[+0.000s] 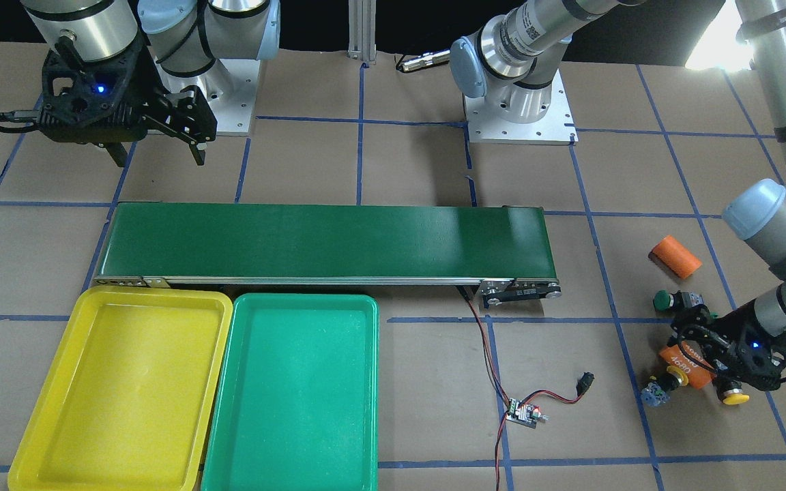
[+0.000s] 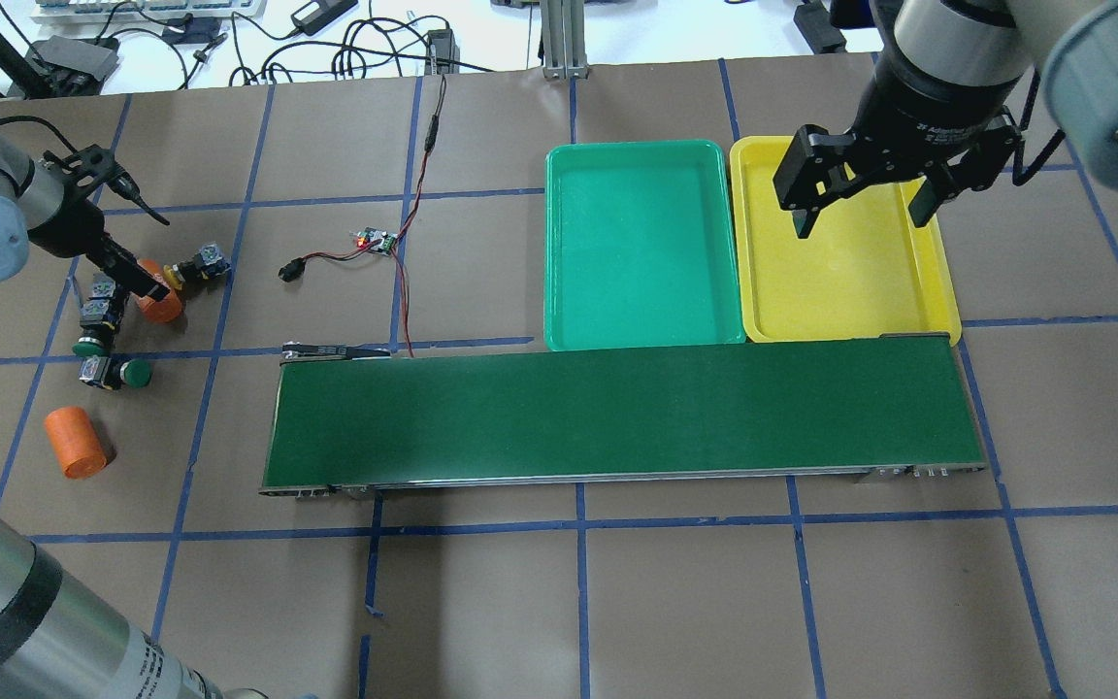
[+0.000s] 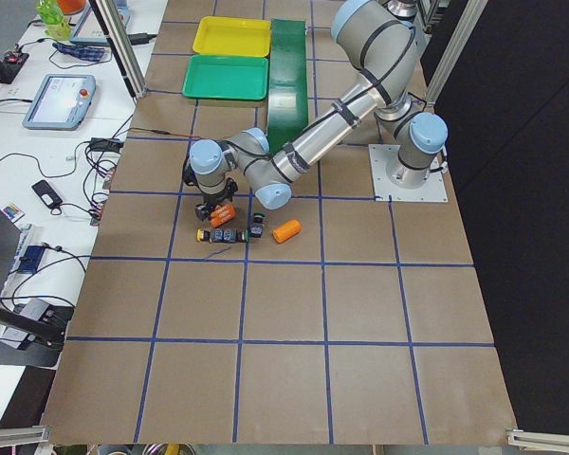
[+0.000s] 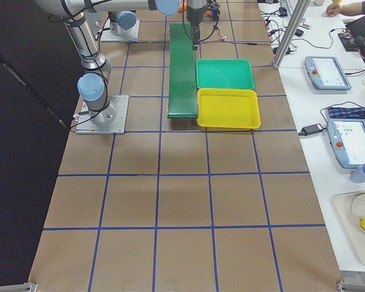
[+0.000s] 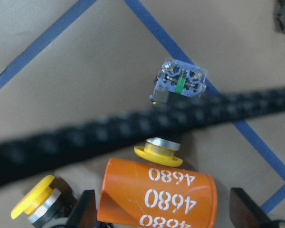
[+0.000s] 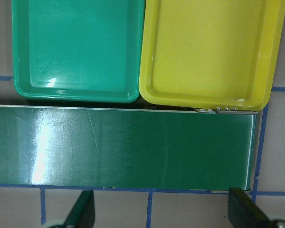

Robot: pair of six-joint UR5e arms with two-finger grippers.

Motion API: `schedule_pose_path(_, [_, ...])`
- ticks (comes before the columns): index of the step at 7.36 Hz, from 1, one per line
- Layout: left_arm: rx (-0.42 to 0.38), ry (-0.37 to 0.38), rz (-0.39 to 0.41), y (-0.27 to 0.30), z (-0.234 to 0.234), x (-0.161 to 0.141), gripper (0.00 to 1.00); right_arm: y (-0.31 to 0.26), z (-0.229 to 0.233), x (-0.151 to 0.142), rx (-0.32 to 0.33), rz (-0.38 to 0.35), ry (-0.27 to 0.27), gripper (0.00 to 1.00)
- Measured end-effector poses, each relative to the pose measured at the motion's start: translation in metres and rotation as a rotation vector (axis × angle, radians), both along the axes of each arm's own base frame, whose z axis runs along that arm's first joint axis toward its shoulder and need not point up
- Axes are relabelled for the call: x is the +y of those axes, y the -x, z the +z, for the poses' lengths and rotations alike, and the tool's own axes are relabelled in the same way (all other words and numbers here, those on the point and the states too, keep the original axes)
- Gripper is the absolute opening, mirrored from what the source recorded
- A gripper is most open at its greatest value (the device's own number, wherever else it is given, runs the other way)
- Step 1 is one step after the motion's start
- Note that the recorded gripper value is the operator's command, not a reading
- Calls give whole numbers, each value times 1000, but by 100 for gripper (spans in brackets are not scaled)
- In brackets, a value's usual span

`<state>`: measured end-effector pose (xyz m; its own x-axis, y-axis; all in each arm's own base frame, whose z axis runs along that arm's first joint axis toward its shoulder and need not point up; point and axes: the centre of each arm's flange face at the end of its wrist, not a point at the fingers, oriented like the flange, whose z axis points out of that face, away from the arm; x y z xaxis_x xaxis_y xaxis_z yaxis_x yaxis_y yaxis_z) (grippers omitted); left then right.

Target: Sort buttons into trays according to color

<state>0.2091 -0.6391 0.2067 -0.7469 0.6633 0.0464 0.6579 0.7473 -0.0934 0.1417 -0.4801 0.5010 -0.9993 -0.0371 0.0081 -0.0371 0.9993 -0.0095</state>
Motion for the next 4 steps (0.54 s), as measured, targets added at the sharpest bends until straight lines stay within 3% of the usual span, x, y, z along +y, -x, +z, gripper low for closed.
schedule_pose_path(2, [2, -7, -2, -1, -7, -1, 100, 0, 1, 1, 0, -54, 5, 100])
schedule_pose_path(4, [1, -6, -1, -4, -9, -4, 100, 0, 1, 1, 0, -64, 5, 100])
